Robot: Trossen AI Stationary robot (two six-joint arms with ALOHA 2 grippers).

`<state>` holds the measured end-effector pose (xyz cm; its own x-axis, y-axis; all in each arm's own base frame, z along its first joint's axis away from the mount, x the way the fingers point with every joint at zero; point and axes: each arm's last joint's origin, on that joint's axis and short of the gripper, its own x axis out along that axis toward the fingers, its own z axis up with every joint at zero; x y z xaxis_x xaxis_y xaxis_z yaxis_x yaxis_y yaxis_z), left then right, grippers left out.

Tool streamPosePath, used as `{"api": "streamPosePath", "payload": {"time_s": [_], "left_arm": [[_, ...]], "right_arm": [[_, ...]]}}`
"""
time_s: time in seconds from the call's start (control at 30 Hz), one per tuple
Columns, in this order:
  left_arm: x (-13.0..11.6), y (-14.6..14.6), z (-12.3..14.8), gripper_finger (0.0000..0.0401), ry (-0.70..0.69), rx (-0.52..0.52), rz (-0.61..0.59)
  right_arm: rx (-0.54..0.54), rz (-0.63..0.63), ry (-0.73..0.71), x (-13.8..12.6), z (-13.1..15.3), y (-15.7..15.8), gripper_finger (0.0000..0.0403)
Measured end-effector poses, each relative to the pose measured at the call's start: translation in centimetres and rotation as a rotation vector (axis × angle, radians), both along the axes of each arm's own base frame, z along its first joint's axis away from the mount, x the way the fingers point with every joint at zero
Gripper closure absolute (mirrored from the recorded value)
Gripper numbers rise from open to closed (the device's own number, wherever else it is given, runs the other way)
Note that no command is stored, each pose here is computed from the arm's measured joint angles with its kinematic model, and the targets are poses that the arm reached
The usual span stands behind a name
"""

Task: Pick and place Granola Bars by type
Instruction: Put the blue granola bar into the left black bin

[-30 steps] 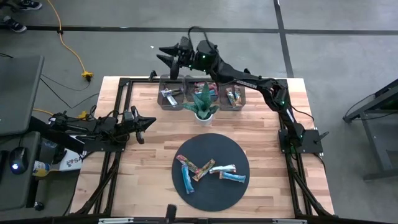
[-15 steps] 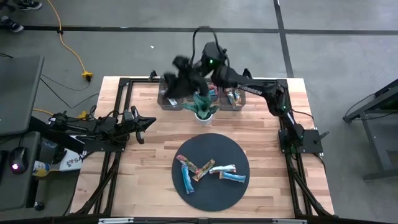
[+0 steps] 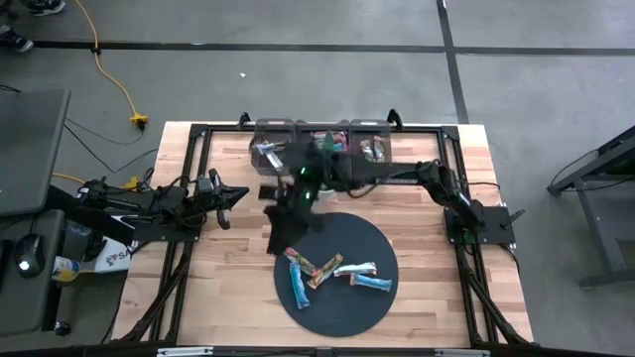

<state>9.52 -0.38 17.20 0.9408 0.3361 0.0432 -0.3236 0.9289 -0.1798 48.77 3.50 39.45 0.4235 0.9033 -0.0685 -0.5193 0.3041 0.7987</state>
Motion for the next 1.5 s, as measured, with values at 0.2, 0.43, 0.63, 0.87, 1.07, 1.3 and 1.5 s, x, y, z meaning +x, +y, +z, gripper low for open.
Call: {"api": "streamPosePath", "payload": {"time_s": [0.2, 0.43, 0.63, 0.87, 1.07, 1.3, 1.5], "left_arm": [[0.0, 0.0, 0.0, 0.04, 0.0, 0.0, 0.0], [0.0, 0.0, 0.0, 0.04, 0.0, 0.0, 0.0], [0.0, 0.0, 0.0, 0.04, 0.0, 0.0, 0.0], [0.0, 0.0, 0.0, 0.04, 0.0, 0.0, 0.0], [0.0, 0.0, 0.0, 0.04, 0.0, 0.0, 0.0], [0.0, 0.0, 0.0, 0.04, 0.0, 0.0, 0.0], [0.0, 0.0, 0.0, 0.04, 0.0, 0.0, 0.0]], "right_arm": [[-0.155, -0.105, 0.305, -0.6, -4.8, 3.8, 0.0252], [-0.269, -0.153, 0.653, -2.3, -10.4, 9.0, 0.0252], [-0.324, -0.174, 0.892, -4.2, -15.5, 12.3, 0.0252], [-0.417, -0.293, 1.044, -6.1, -20.8, 13.6, 0.0252], [-0.389, -0.501, 1.01, -6.1, -23.8, 13.5, 0.0252], [-0.307, -0.679, 0.858, -5.3, -24.1, 14.1, 0.0249], [-0.334, -0.746, 0.801, -5.1, -24.0, 14.0, 0.022]]}}
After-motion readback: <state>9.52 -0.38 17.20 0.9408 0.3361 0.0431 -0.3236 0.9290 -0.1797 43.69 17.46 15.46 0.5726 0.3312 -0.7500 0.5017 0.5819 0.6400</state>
